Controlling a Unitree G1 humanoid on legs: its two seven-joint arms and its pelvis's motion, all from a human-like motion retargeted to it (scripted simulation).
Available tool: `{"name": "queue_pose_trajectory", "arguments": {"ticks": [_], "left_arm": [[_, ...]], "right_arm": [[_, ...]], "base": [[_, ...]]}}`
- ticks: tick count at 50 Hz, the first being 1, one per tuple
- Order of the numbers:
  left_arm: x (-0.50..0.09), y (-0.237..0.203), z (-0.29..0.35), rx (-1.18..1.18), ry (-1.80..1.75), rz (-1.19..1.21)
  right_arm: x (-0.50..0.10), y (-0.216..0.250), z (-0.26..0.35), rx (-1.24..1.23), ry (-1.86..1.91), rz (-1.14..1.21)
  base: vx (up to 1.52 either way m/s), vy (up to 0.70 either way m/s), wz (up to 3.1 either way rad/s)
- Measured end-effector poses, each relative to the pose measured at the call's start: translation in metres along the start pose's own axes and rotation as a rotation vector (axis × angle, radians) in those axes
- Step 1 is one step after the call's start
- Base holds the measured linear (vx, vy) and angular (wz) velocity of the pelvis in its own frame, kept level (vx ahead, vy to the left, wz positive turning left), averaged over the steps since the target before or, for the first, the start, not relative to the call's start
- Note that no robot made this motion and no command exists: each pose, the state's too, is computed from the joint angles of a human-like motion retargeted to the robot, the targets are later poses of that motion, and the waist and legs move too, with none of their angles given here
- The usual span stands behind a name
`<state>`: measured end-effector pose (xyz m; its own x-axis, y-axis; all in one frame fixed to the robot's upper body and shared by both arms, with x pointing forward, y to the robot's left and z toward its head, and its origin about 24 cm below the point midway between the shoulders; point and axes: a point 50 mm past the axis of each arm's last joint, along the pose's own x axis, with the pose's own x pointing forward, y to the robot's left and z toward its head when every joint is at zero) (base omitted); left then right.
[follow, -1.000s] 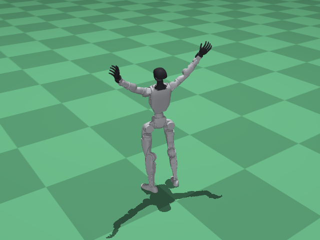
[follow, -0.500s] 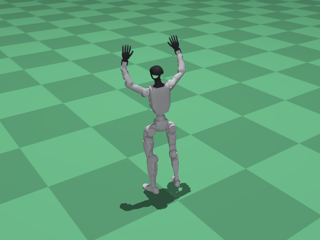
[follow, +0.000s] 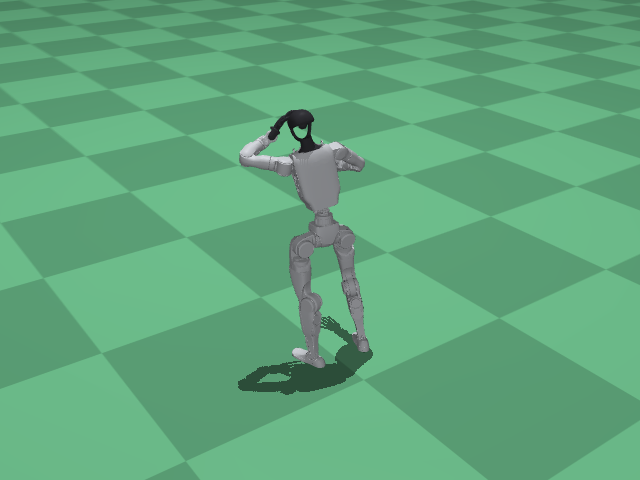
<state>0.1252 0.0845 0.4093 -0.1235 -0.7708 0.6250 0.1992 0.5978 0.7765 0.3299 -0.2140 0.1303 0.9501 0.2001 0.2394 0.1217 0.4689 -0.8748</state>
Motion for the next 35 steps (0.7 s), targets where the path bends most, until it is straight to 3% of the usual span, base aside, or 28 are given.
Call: {"name": "queue_pose_trajectory", "arguments": {"ticks": [8,15,25,30,35], "left_arm": [[-0.002,-0.022,0.009,-0.162,-0.006,-0.057],[-0.001,-0.026,0.018,-0.169,-0.058,-0.069],[0.003,-0.024,0.036,-0.183,-0.150,0.035],[0.003,-0.019,0.041,-0.167,-0.174,0.152],[0.001,-0.029,0.048,-0.234,-0.193,0.089]], "right_arm": [[-0.073,0.162,-0.026,0.231,0.439,0.519],[-0.149,0.234,-0.007,0.375,0.661,0.837],[-0.194,0.245,-0.012,0.484,0.828,0.851],[-0.176,0.229,-0.032,0.488,0.902,0.720],[-0.145,0.213,-0.041,0.554,0.928,0.552]], "base": [[-0.06,-0.02,0.34],[0.02,-0.19,0.10],[0.12,-0.24,-0.26],[0.17,-0.23,-0.26],[0.17,-0.14,-0.21]]}}
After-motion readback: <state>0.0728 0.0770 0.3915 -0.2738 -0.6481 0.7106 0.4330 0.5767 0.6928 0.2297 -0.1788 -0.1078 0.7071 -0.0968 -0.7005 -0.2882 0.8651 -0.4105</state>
